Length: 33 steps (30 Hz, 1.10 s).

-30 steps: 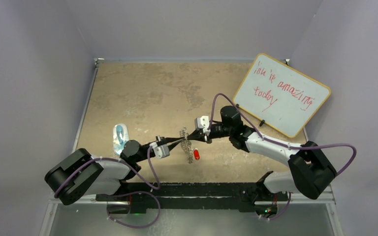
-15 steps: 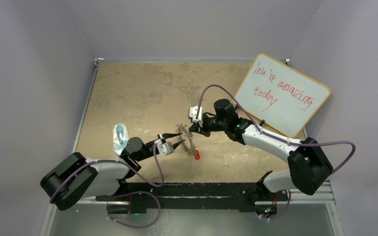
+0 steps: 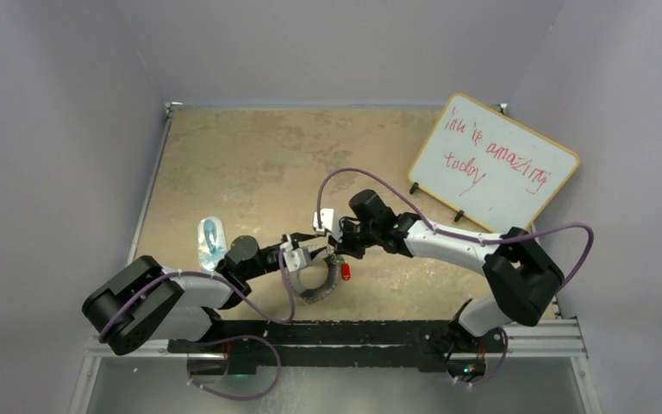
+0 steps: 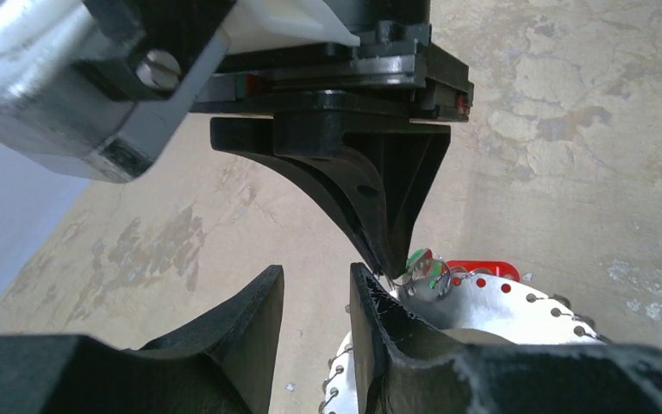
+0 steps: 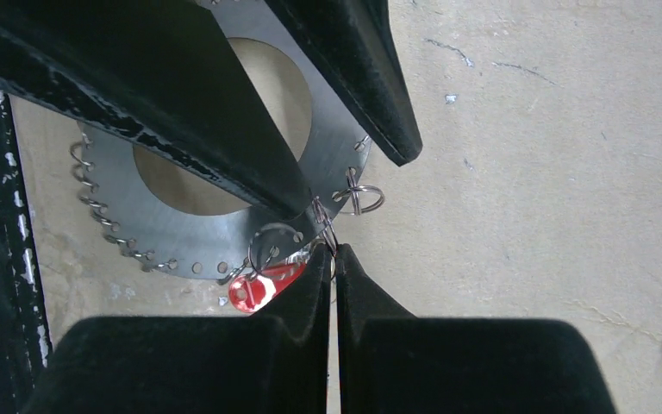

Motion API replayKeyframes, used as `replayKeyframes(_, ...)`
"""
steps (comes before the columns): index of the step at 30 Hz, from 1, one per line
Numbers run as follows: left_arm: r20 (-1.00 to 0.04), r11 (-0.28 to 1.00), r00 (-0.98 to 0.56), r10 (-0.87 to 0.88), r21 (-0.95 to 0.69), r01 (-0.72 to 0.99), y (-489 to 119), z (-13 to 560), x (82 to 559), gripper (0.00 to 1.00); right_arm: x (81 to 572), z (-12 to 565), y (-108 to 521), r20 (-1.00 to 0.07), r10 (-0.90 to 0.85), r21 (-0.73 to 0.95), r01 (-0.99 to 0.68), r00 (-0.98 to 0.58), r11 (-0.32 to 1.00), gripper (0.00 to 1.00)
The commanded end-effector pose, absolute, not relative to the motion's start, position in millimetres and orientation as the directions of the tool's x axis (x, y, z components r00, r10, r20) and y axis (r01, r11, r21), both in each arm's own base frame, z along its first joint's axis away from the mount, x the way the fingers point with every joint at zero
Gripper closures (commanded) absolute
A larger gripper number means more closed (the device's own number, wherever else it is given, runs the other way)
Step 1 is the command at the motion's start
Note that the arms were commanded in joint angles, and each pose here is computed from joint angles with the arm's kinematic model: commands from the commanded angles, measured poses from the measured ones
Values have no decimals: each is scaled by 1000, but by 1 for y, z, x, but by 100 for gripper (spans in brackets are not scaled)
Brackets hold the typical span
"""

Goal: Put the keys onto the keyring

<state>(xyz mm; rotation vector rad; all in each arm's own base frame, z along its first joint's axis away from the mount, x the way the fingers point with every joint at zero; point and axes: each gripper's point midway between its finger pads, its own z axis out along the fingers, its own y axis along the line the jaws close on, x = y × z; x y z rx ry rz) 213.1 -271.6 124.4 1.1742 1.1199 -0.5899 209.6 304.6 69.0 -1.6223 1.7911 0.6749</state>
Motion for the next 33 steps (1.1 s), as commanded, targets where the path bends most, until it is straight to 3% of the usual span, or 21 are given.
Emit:
replayKeyframes(1,-890,295,422,173,456,840,-278,129,213,68,217,103,319,-785,-619,-101,-991,28,84,100)
replayKeyframes(10,-884,207,414,216,456,866,-285,114,209,70,210,112,324,-792,-607,-110,-993,61,44,100)
replayKeyframes(25,-881,190,370,295,434,881,-288,101,219,84,211,113,329,-784,-618,-118,-992,66,43,100)
replayKeyframes(30,-876,190,371,309,439,878,-288,101,221,99,212,113,329,-784,-617,-121,-992,69,42,100)
replayKeyframes(33,-877,200,374,302,442,875,-288,104,221,100,214,110,329,-778,-625,-121,-992,65,48,100)
